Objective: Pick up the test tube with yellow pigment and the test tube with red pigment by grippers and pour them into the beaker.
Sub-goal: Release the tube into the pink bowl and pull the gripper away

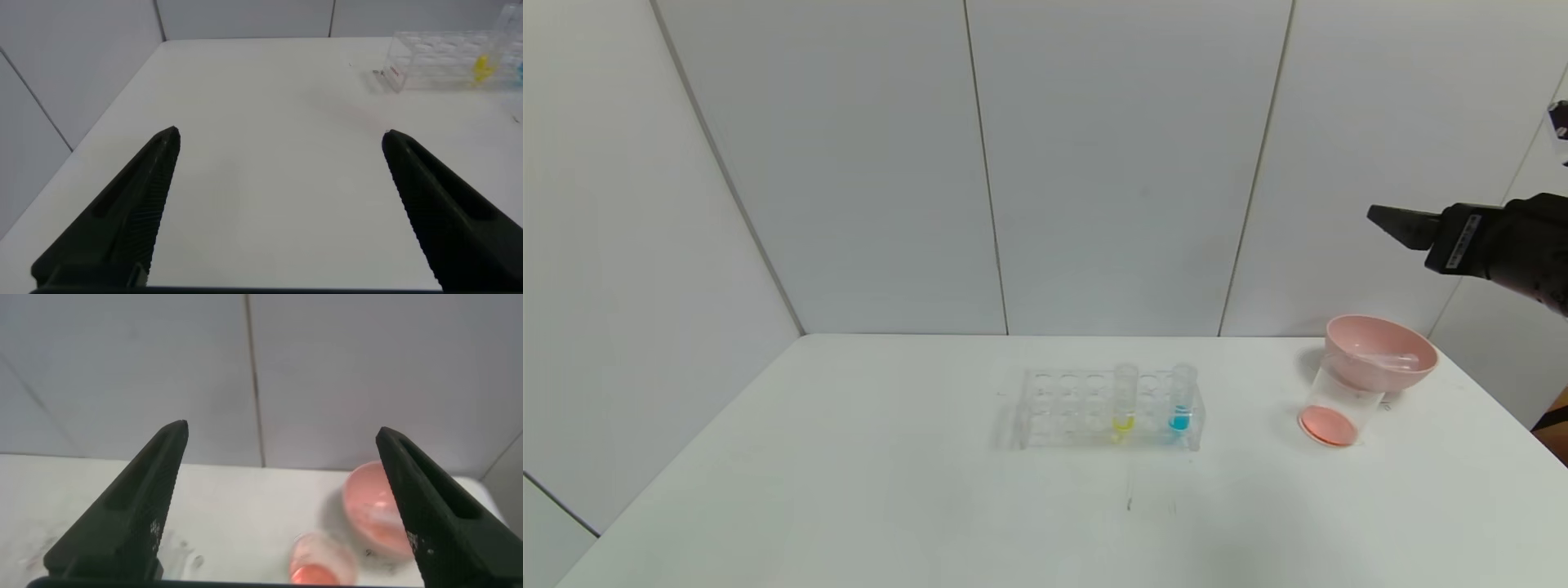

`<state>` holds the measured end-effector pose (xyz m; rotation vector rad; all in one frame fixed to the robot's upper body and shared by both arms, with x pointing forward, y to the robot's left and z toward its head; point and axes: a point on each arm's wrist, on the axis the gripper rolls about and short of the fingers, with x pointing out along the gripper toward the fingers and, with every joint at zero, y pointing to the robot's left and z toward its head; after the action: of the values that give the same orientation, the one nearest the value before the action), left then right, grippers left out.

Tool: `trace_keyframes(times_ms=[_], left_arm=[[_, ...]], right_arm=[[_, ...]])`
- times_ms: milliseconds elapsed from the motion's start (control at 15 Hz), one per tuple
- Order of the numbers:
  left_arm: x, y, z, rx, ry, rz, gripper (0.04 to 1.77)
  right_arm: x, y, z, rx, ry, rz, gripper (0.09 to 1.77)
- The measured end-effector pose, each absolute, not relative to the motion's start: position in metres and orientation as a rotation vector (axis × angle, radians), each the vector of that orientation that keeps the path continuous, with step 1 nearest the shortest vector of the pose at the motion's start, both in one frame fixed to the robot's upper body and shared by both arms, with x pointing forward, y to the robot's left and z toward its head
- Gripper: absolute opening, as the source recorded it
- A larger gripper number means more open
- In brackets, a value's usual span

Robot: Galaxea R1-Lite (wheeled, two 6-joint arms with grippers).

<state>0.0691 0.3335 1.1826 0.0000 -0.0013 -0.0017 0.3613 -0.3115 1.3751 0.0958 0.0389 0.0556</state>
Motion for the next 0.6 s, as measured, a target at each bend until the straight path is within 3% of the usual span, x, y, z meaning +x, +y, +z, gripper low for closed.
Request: trace_keyframes(times_ms=[200, 600], left_arm=[[0.069, 0.333, 1.183, 0.0, -0.001, -0.002, 1.76], [0.069, 0.333, 1.183, 0.0, -0.001, -0.001, 1.76]], right_arm=[[0.313, -0.274, 1.373, 0.221, 0.117, 0.114, 1.67], [0.249, -0.22, 1.321, 0.194, 0.136, 0.223, 1.69]])
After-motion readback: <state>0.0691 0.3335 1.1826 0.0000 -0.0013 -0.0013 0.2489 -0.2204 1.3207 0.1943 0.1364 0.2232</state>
